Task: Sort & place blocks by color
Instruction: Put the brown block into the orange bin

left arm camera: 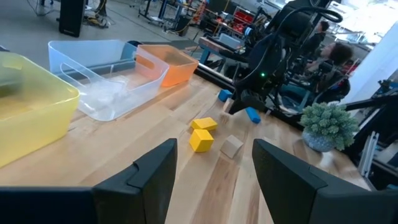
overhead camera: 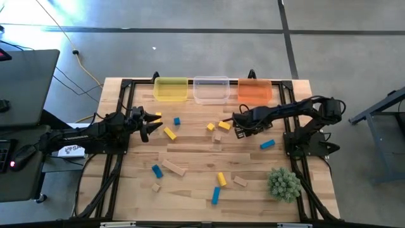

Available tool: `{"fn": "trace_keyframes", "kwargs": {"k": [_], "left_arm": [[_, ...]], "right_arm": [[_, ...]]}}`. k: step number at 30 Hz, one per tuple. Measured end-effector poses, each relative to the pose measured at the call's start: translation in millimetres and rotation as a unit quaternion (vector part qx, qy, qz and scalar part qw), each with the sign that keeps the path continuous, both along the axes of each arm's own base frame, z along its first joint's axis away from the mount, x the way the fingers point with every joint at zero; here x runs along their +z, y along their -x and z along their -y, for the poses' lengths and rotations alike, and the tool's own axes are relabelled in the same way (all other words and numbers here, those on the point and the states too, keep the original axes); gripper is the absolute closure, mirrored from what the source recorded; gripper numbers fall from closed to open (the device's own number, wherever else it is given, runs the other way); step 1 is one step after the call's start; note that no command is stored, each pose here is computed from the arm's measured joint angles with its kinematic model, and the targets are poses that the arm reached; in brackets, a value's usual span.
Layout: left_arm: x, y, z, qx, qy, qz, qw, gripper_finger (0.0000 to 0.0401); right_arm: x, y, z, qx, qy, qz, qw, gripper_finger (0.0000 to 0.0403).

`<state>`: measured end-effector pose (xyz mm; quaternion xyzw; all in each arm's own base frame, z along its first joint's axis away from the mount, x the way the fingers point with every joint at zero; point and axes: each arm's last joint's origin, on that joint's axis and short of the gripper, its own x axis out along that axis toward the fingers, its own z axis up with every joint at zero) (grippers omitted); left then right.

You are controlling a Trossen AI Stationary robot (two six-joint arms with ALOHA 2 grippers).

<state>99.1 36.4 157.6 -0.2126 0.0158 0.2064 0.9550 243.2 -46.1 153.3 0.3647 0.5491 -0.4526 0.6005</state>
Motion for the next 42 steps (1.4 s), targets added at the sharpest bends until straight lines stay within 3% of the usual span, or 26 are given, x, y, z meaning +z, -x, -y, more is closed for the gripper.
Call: {"fn": "trace_keyframes", "kwargs": {"k": [11, 17, 24, 31, 42], "left_arm": [[0, 0, 0, 0.001, 0.009, 0.004, 1.0, 0.0201], [0, 0, 0, 0.001, 0.009, 0.004, 1.0, 0.0201], [0, 0, 0, 0.001, 0.009, 0.004, 1.0, 0.0201], [0, 0, 0, 0.001, 0.009, 0.004, 1.0, 0.0201], [0, 0, 0, 0.002, 0.011, 0.005, 1.0, 0.0201]], "right_arm": [[57, -30, 21, 0.063, 0.088, 0.03, 0.994, 0.029], [88, -36, 58, 0.094, 0.136, 0.045, 0.985, 0.0287], [110, -21, 115, 0.095, 0.163, 0.054, 0.981, 0.0287], [107, 7, 164, 0.071, 0.153, 0.065, 0.983, 0.0286], [62, 20, 205, 0.064, 0.076, 0.032, 0.995, 0.0286]]}}
